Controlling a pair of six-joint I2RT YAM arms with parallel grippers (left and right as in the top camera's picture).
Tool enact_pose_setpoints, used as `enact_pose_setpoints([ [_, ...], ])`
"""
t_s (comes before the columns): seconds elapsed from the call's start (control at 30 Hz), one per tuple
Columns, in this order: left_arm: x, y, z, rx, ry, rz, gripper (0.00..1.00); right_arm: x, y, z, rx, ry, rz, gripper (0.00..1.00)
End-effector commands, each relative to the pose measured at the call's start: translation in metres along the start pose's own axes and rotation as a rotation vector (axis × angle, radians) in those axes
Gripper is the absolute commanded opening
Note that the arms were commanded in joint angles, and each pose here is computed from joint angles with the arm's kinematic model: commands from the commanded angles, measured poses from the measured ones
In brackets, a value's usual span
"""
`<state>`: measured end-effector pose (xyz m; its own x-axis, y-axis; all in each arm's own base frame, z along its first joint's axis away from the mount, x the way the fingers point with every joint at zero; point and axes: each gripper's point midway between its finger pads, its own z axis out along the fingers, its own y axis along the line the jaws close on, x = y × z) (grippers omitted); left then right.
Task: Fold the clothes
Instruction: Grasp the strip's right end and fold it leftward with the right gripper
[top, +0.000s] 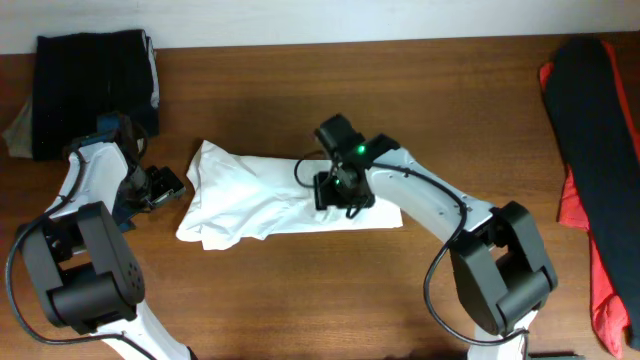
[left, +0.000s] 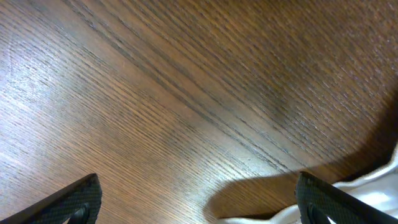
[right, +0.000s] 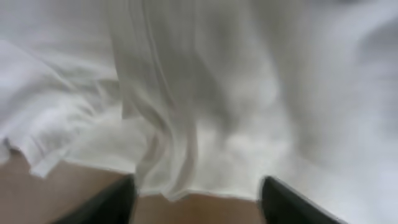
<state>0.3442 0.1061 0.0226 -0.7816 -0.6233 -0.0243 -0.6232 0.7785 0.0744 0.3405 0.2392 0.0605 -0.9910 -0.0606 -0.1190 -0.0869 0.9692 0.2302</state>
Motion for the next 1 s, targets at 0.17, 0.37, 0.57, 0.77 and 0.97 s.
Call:
enact_pose_setpoints([
  [0.17, 0.002, -0.003, 0.003, 0.006, 0.014, 0.003, 0.99, -0.064, -0.06, -0.058, 0.0, -0.101, 0.092, 0.44],
  [0.37, 0.002, -0.003, 0.003, 0.006, 0.014, 0.003, 0.99, -0.04, -0.052, -0.011, -0.044, 0.002, 0.087, 0.04],
  [0.57, 0.002, -0.003, 0.003, 0.006, 0.015, 0.003, 0.99, -0.017, -0.015, 0.027, -0.084, 0.074, 0.032, 0.04],
  [0.77, 0.002, -0.003, 0.003, 0.005, 0.014, 0.003, 0.99, 0.004, 0.007, 0.059, -0.072, 0.131, -0.015, 0.04],
  [0.97, 0.002, -0.003, 0.003, 0.006, 0.014, 0.003, 0.99, 0.007, 0.028, 0.059, -0.151, 0.141, -0.032, 0.04],
])
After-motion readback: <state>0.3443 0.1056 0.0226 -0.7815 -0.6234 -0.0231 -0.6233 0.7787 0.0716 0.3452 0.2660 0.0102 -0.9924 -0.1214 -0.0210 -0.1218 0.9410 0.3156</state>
